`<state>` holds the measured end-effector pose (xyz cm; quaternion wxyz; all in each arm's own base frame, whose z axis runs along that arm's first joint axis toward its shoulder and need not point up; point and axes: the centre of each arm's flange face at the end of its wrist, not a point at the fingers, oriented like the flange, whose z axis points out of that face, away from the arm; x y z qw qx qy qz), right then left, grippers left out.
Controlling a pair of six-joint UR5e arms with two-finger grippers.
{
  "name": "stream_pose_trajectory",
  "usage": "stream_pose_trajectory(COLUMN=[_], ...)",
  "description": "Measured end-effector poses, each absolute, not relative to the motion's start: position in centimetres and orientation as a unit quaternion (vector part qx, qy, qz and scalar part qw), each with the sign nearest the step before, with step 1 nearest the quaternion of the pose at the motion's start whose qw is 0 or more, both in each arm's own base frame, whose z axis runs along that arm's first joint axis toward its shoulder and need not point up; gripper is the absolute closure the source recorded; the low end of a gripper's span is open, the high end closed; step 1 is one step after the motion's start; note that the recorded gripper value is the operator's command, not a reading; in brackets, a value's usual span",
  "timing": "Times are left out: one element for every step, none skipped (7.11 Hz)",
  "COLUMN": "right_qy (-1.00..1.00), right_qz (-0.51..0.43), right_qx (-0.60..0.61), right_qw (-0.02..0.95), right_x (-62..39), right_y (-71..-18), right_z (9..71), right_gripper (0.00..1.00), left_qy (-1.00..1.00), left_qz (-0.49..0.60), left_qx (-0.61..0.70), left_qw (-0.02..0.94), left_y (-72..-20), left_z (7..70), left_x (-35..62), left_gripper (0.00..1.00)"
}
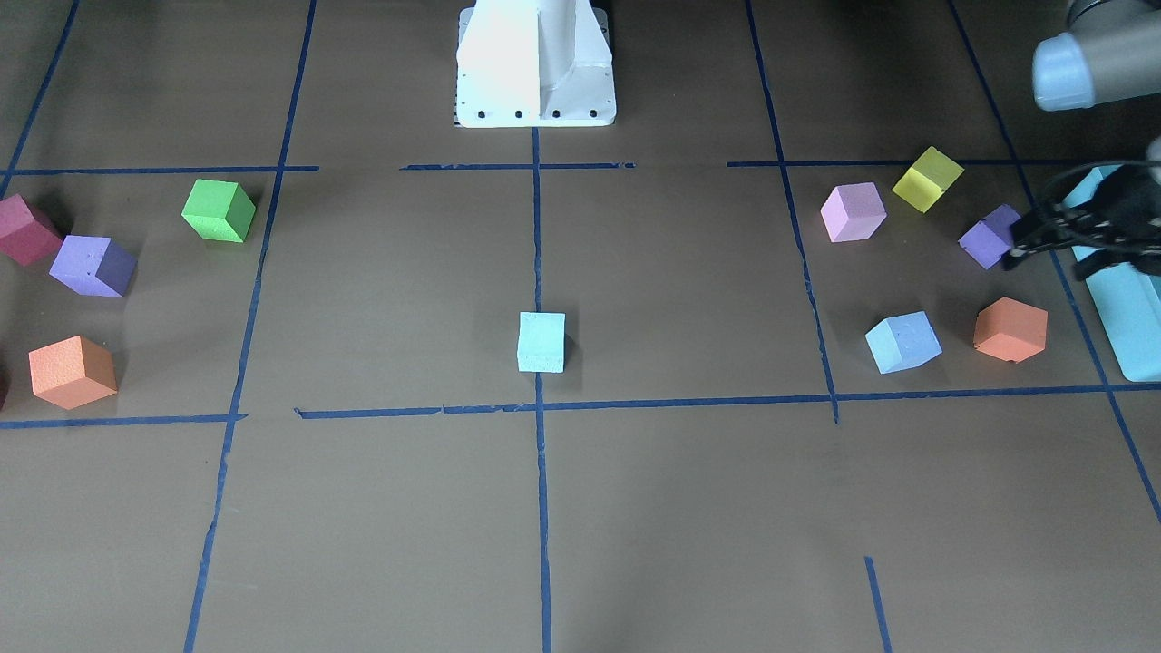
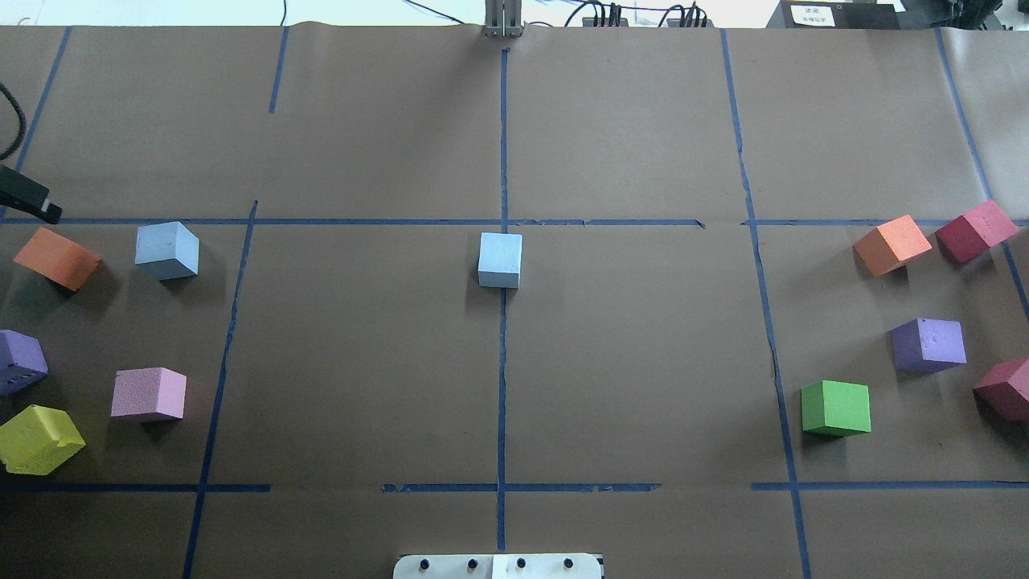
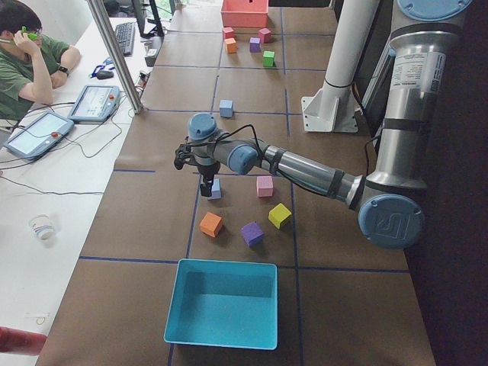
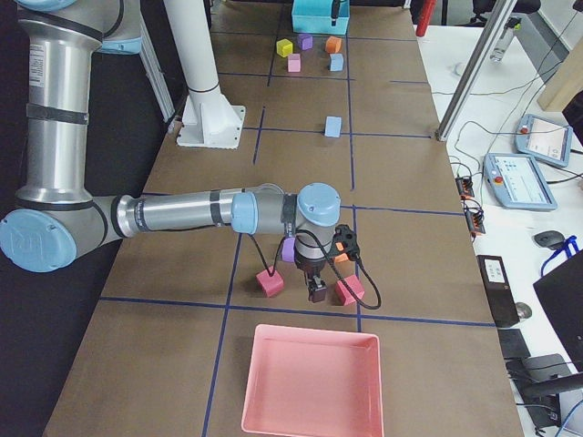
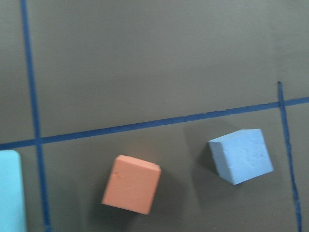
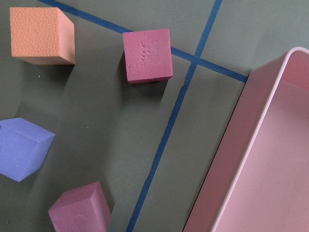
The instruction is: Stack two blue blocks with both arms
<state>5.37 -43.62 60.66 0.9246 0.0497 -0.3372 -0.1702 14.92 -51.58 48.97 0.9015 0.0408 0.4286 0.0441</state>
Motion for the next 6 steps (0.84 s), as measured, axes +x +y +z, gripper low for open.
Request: stream_pose_trajectory(right_qy=[-0.337,-0.337,-0.338,-0.338,-0.338,-0.339], right_qz=[-0.169,-0.168,-0.168,-0.168,-0.168,-0.168], right_qx=[0.050,0.049,0.049,0.049,0.049,0.049], right_qw=[0.925,0.925,0.925,0.925,0.925,0.924], right_x=[5.4,5.4,5.4,5.4,5.4,5.4], right_y=[-43.6,-43.6,-43.6,-43.6,-43.6,-43.6], right_z=[60.7,60.8,60.8,60.8,60.9,60.9], right_gripper=[0.00,0.00,0.00,0.00,0.00,0.00], left_qy=[0.432,0.430,0.425,0.419,0.413,0.411], left_qz=[0.017,-0.017,-0.045,-0.061,-0.070,-0.072], left_qx=[0.023,0.008,0.001,-0.003,-0.003,0.000], left_qw=[0.901,0.902,0.904,0.906,0.908,0.909], left_y=[-51.7,-51.9,-51.9,-52.1,-52.5,-52.9], left_z=[49.1,49.2,49.0,48.7,49.2,50.2], left_x=[18.2,20.6,22.9,25.2,26.6,27.2], left_gripper=[0.00,0.00,0.00,0.00,0.00,0.00])
